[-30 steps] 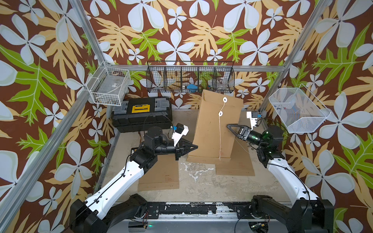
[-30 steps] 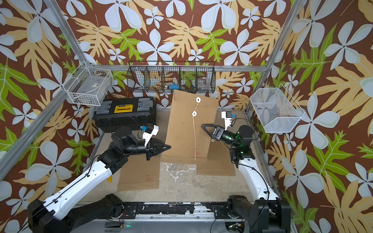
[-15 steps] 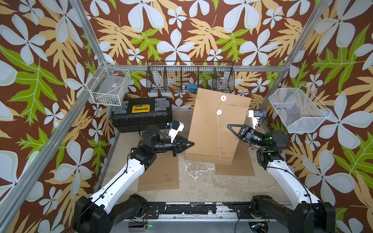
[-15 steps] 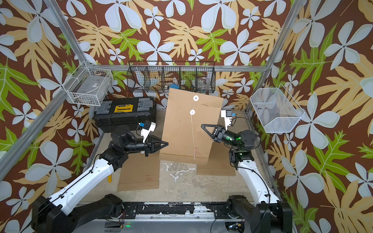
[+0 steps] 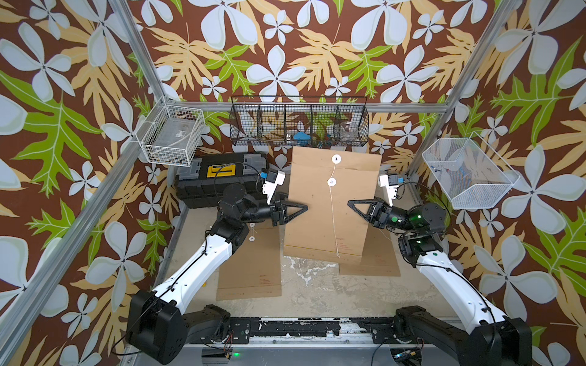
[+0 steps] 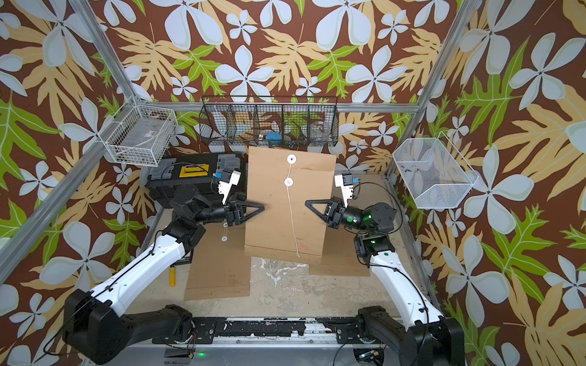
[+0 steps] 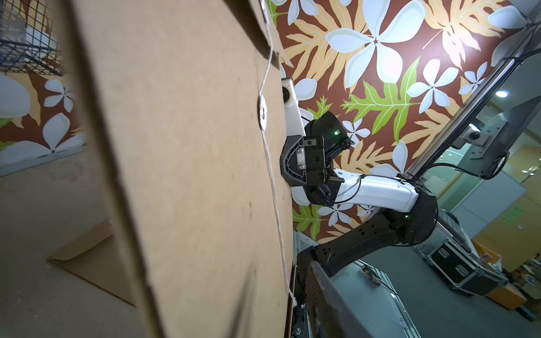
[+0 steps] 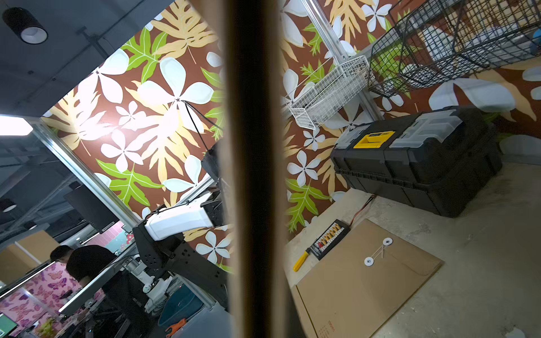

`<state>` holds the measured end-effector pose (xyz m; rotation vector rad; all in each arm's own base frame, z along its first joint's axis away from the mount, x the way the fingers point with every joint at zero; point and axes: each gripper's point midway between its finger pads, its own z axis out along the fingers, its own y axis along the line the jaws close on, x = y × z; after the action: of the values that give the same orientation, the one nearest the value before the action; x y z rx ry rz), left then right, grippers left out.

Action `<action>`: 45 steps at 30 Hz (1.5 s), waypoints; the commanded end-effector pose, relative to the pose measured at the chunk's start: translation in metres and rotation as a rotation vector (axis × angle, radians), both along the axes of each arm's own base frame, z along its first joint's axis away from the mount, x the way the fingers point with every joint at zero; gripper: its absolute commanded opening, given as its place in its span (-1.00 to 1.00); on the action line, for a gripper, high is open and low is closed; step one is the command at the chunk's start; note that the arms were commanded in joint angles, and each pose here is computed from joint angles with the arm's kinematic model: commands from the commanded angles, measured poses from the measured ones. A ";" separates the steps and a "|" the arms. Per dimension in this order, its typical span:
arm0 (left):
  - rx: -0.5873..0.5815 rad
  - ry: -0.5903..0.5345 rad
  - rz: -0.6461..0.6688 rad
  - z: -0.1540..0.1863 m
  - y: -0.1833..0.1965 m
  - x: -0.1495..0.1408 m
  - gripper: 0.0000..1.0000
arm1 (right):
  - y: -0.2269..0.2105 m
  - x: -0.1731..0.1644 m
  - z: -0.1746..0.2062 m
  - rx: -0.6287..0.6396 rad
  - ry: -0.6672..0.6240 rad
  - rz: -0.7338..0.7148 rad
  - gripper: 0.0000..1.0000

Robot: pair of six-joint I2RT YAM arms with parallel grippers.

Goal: Close the mouth of the file bag
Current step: Close the file bag.

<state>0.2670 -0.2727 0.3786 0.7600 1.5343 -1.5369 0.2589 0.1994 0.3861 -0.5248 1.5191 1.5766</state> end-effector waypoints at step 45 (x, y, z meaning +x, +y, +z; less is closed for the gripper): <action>-0.080 -0.055 0.304 0.057 0.057 0.049 -1.00 | 0.057 0.028 -0.109 -0.551 -0.047 -0.395 -0.23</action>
<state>0.3222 -0.2154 0.4275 0.4801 1.4901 -1.3235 0.2740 0.2540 0.2701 -0.5112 1.9412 0.9316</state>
